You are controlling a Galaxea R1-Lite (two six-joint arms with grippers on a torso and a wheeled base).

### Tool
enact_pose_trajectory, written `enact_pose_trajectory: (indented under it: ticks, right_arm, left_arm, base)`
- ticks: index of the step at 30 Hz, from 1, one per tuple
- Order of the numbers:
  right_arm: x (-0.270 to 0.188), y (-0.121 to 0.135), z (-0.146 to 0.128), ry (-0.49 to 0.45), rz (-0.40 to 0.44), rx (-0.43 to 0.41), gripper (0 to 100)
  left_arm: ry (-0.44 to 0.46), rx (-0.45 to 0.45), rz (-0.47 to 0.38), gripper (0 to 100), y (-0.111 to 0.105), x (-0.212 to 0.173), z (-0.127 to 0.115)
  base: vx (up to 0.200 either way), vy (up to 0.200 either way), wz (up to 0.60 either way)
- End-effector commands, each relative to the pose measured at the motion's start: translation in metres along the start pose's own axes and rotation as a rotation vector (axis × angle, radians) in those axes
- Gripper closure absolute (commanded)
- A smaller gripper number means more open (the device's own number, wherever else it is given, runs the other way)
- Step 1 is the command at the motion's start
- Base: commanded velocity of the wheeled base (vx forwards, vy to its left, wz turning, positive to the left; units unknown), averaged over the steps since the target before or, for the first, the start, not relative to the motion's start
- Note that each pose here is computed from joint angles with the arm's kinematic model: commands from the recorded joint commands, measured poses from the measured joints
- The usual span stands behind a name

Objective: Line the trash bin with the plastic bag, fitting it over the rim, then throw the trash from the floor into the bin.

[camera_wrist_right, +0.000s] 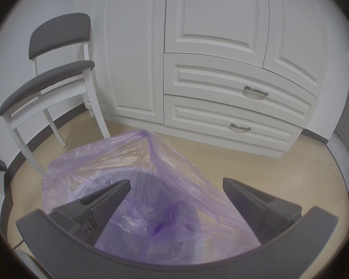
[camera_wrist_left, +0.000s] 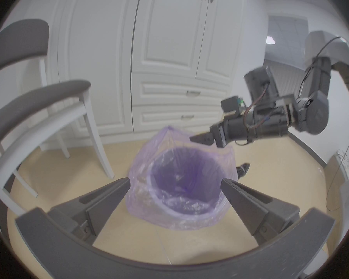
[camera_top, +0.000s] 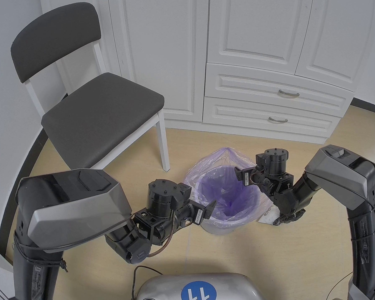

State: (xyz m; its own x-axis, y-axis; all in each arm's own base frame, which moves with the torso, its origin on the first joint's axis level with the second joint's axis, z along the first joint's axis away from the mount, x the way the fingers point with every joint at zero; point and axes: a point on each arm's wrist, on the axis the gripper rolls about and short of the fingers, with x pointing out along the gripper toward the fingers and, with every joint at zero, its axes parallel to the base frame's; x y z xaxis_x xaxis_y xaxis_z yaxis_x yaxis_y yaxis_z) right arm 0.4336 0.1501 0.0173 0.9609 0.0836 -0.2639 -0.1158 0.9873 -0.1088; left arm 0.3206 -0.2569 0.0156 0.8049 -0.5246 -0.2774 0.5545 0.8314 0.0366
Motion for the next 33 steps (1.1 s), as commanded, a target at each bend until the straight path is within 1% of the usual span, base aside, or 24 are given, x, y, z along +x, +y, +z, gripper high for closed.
enact_pose_trajectory:
  ticks: [1,5,7,8,10,11,12,14,15,17,18,19,20,22,23,24,26,33]
  right_arm:
    - [-0.01,-0.01,0.026,-0.046,-0.01,0.023,0]
    - [-0.012,-0.015,0.03,-0.035,-0.019,0.023,0]
    - [-0.016,-0.019,0.027,0.017,-0.024,0.013,0]
    - [-0.018,-0.019,0.027,0.039,-0.021,0.007,0]
    - [-0.021,-0.021,0.028,0.075,-0.021,0.003,0]
    - [-0.021,-0.021,0.028,0.075,-0.021,0.003,0]
    - [-0.019,-0.024,0.028,0.08,-0.021,0.004,0]
    - [-0.018,-0.026,0.026,0.09,0.005,0.005,0]
    - [-0.017,-0.026,0.025,0.094,0.019,0.007,0]
    - [-0.013,-0.025,0.016,0.115,0.035,0.006,0]
    - [-0.01,-0.024,0.011,0.123,0.035,0.006,0]
    - [-0.01,-0.024,0.011,0.123,0.035,0.006,0]
    - [-0.004,-0.024,0.005,0.132,0.032,0.007,0]
    - [0.002,-0.025,-0.001,0.137,0.025,0.008,0]
    - [0.004,-0.026,-0.002,0.139,0.026,0.008,0]
    - [0.007,-0.028,-0.005,0.143,0.018,0.01,0]
    - [0.01,-0.03,-0.007,0.145,0.014,0.012,0]
    - [0.015,-0.03,-0.014,0.172,0.031,0.03,0]
  left_arm:
    - [-0.046,0.047,-0.064,0,-0.006,-0.019,0.013]
    - [-0.008,0.046,-0.057,0,-0.005,-0.011,0.016]
    - [0.014,0.02,-0.021,0,-0.003,0.0,0.025]
    - [0.018,-0.013,0.002,0,-0.001,0.005,0.03]
    - [0.028,-0.118,0.046,0,-0.001,0.02,0.037]
    - [0.028,-0.118,0.046,0,-0.001,0.02,0.037]
    - [0.059,-0.17,0.077,0,0.0,0.032,0.045]
    - [0.116,-0.172,0.104,0,0.009,0.041,0.055]
    - [0.13,-0.174,0.109,0,0.012,0.044,0.063]
    - [0.183,-0.178,0.116,0,0.017,0.054,0.073]
    - [0.206,-0.181,0.119,0,0.018,0.062,0.074]
    - [0.206,-0.181,0.119,0,0.018,0.062,0.074]
    - [0.235,-0.187,0.133,0,0.021,0.08,0.066]
    - [0.232,-0.187,0.148,0,0.022,0.097,0.056]
    - [0.232,-0.188,0.149,0,0.023,0.099,0.055]
    - [0.238,-0.184,0.158,0,0.025,0.108,0.048]
    - [0.258,-0.182,0.159,0,0.025,0.112,0.043]
    - [0.284,-0.181,0.168,0,0.029,0.117,0.047]
  base:
    - [0.0,0.0,0.0]
    - [0.0,0.0,0.0]
    - [0.0,0.0,0.0]
    - [0.0,0.0,0.0]
    - [0.0,0.0,0.0]
    - [0.0,0.0,0.0]
    - [0.0,0.0,0.0]
    - [0.0,0.0,0.0]
    - [0.0,0.0,0.0]
    - [0.0,0.0,0.0]
    - [0.0,0.0,0.0]
    - [0.0,0.0,0.0]
    - [0.0,0.0,0.0]
    - [0.0,0.0,0.0]
    - [0.0,0.0,0.0]
    - [0.0,0.0,0.0]
    - [0.0,0.0,0.0]
    - [0.0,0.0,0.0]
